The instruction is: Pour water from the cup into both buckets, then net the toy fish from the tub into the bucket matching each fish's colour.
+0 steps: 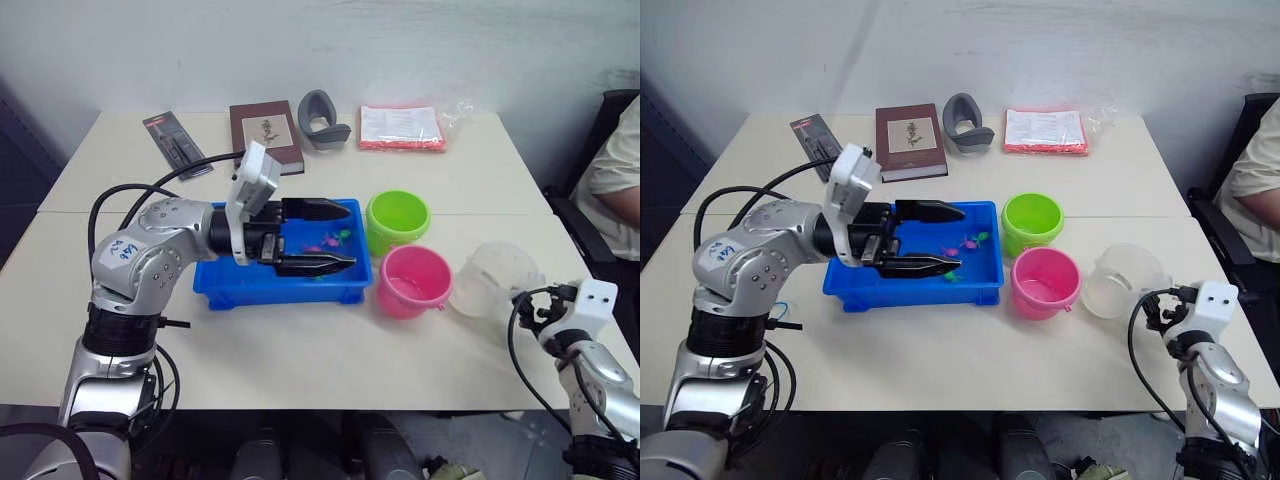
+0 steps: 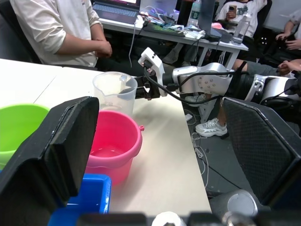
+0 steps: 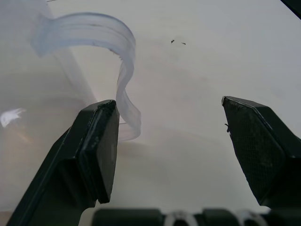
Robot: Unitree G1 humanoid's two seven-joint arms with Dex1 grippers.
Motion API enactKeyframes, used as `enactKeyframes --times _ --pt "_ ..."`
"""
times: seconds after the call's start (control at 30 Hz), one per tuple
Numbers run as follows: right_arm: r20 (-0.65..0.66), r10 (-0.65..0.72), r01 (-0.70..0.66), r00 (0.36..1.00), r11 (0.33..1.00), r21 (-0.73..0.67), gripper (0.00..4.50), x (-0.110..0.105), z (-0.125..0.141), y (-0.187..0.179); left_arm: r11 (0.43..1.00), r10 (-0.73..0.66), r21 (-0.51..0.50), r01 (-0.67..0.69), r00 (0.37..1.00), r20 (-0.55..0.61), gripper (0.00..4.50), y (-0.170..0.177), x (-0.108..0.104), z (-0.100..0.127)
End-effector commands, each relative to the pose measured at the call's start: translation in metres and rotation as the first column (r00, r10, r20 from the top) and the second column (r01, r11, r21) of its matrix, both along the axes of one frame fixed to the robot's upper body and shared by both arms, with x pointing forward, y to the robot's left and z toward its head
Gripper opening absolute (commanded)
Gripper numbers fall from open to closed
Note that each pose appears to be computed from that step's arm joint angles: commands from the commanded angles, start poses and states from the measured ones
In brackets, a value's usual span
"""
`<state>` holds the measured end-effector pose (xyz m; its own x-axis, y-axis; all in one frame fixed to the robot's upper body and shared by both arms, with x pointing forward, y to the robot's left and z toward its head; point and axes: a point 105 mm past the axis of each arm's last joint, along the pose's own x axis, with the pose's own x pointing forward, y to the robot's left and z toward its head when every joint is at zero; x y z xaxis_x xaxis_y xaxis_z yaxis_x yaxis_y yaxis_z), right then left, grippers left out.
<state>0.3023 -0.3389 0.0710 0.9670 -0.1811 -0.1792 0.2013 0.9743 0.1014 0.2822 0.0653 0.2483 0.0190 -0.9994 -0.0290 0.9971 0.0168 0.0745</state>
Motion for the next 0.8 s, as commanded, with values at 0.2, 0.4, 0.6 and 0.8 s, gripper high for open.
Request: enactKeyframes --times 0.2,0.4,0.6,0.8 --pt "0.132 0.11 -0.12 0.985 0.99 0.074 2.01 0.019 0.01 0.013 1.0 0.001 -0.011 0.0 0.998 0.065 4.5 0.001 -0.007 0.014" --pt "0.177 0.14 -0.153 0.974 0.986 0.063 0.05 0.021 0.013 0.015 1.0 0.025 -0.008 -0.025 0.998 0.058 4.5 0.004 -0.005 0.012" --pt "0.209 0.125 -0.093 0.97 0.983 -0.157 0.05 0.018 0.045 0.005 0.999 0.048 0.01 -0.048 0.998 0.039 4.5 0.008 -0.002 0.002" --pt "0.197 0.206 -0.103 0.959 0.895 -0.434 0.05 0.015 0.094 0.019 0.998 0.052 0.028 -0.053 0.998 0.03 4.5 0.009 -0.002 -0.006"
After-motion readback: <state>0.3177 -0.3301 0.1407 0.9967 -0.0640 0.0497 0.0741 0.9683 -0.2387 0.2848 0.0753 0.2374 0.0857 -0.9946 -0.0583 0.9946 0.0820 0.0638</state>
